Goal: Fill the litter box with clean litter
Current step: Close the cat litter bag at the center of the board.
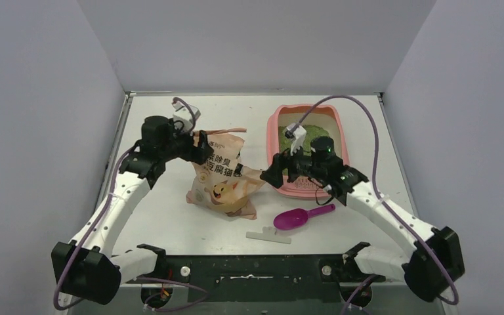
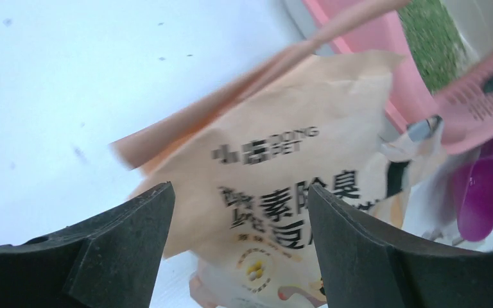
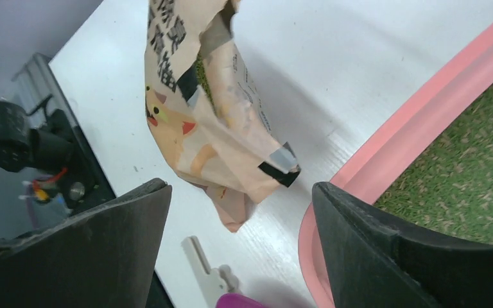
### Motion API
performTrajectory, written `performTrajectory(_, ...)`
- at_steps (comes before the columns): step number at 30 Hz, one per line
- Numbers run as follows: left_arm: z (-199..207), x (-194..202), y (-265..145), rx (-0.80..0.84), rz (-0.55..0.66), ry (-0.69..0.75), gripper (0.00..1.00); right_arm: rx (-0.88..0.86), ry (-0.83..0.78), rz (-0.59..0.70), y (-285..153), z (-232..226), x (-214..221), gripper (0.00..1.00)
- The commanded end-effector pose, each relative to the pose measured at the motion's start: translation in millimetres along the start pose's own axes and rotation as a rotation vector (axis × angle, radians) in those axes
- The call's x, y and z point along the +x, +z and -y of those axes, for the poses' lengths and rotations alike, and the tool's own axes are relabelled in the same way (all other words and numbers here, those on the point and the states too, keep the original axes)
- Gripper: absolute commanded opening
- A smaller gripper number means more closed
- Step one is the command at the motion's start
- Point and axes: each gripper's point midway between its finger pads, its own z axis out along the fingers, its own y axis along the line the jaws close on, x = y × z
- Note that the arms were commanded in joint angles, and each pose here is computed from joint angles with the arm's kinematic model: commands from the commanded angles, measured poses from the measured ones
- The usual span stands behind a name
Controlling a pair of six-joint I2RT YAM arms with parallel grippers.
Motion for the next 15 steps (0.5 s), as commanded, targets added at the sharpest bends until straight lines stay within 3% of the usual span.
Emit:
performTrajectory(1, -27.6, -41.0, -35.7, -0.081, 0.159, -0.206, 0.76, 0.145, -0.312, 0.263, -15.1, -5.3, -22.5, 0.88)
performTrajectory(7, -89.2, -25.0, -66.1, -0.256, 0.336, -0.426, 0.85, 0.240, -0.431, 0.313, -32.9, -6.9, -19.0, 0.90)
performTrajectory(9, -92.5, -24.3, -68.7, -0.231, 0.365, -0.420, 0.86, 0.228, -0.435, 0.288, -33.6, -14.3, -21.1, 0.90)
performTrajectory(12, -89.5, -15.3, -58.8, -0.184, 0.310, -0.356, 0.91, 0.182, -0.467, 0.254, -32.8, -26.7, -23.4, 0.89)
performTrajectory(15, -86.9, -15.3, -44.5, -0.071, 0.333, -0.296, 0.96, 0.170, -0.401, 0.237, -35.1, -31.4, -22.3, 0.89)
